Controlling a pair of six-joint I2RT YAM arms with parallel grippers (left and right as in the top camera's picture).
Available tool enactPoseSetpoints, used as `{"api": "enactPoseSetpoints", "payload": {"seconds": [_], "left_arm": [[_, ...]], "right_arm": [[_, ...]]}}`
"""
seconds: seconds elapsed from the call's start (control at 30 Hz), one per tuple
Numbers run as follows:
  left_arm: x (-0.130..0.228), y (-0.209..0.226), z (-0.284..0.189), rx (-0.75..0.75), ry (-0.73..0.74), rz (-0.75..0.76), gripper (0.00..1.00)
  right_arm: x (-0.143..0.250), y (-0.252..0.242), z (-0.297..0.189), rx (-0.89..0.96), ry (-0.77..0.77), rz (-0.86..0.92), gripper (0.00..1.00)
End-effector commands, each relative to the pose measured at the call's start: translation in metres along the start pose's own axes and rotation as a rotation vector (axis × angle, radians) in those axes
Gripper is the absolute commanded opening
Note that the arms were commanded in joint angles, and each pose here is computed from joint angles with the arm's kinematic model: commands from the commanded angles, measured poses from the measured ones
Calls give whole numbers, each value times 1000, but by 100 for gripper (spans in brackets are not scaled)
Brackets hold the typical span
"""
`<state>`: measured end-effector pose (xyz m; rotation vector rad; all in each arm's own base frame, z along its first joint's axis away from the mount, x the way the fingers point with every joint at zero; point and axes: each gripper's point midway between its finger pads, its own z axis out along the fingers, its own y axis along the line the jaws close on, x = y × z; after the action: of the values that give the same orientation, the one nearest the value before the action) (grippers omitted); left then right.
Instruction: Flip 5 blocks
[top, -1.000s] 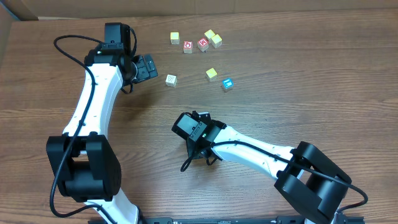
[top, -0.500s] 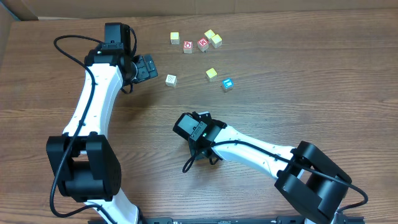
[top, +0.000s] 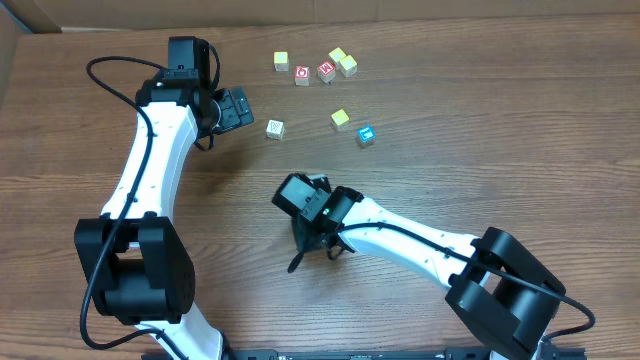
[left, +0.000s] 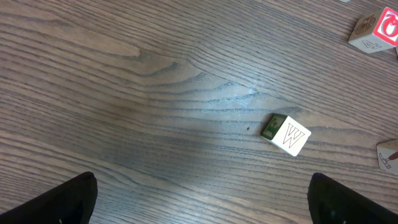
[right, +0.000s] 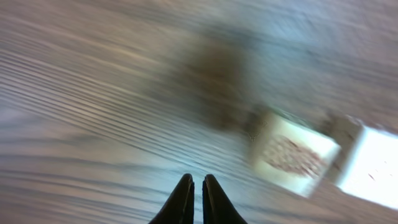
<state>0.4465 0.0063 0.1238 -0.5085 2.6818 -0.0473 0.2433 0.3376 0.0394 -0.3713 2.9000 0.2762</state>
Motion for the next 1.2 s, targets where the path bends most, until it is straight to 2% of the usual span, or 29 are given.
{"api": "enactPoseSetpoints", "payload": {"seconds": [0.0,0.1,0.23,0.43,0.6,1.17], "left_arm": [[-6,-2,-1,-6,-16,-18,100],[-6,-2,-1,-5,-15,-18,100],[-6,-2,-1,-6,-16,-18,100],[-6,-2,-1,-6,-16,-18,100],[-6,-2,-1,-6,-16,-18,100],[-6,-2,-1,-6,-16,-18,100]], "right_arm": [[-19,22,-9,-87,-45,-4,9],[-27,27,-9,-106,-81,-3,4],[-29,23,5,-72,-92,7,4],[-14,7,34,4,-19,8,4],[-16,-13,34,111,-48,5,4],[-23,-29,30,197,-91,1,4]]}}
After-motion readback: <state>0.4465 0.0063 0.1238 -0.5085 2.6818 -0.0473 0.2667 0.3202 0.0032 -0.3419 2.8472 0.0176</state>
